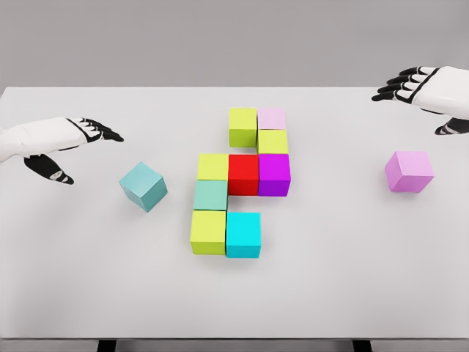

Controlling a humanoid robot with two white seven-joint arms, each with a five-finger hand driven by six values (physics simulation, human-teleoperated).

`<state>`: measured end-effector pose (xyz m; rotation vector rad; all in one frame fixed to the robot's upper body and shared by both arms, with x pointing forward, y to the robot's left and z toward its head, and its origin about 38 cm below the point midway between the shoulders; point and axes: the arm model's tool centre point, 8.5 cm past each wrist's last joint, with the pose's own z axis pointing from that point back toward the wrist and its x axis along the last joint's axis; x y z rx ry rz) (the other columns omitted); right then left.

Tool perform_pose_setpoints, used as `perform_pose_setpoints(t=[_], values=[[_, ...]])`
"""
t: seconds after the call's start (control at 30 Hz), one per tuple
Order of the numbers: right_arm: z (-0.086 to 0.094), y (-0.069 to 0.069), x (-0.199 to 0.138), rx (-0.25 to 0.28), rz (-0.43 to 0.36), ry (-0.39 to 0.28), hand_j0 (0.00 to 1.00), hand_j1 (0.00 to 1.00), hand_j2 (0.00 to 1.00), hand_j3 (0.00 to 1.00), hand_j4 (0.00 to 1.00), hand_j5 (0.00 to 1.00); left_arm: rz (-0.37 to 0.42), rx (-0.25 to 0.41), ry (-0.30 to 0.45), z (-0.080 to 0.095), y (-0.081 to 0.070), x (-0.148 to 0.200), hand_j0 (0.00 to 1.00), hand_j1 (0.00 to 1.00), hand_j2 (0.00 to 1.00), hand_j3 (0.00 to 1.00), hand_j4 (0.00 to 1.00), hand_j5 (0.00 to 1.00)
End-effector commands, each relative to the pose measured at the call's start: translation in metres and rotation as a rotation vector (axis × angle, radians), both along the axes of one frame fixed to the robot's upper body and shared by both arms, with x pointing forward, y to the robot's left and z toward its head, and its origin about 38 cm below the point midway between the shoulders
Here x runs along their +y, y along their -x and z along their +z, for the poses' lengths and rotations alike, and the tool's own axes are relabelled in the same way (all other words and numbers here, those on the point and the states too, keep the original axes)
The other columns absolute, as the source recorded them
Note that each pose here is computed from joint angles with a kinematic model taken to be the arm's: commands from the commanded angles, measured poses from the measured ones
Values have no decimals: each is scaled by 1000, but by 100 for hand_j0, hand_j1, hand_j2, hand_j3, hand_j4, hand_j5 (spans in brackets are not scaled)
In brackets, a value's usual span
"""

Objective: Assemble the squares on the desktop into the number 2

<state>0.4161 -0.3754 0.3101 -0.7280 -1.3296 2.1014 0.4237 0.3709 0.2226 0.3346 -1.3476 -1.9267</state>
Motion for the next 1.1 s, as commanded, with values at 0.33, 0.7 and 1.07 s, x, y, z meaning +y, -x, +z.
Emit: perform_pose_setpoints(t=[0.33,0.7,1.07], values=[[4,-1,-24,107,-24,-313,100,100,100,100,100,100,-27,119,54,-3,11,-78,100,100,100,100,100,100],[-31,7,-57,214,-124,-328,100,100,100,100,100,100,-27,108,-55,-17,11,-82,100,100,100,100,100,100],[-75,18,-55,326,-139,-320,100,100,100,100,100,100,-45,105,-43,-17,11,-87,100,100,100,100,100,100]])
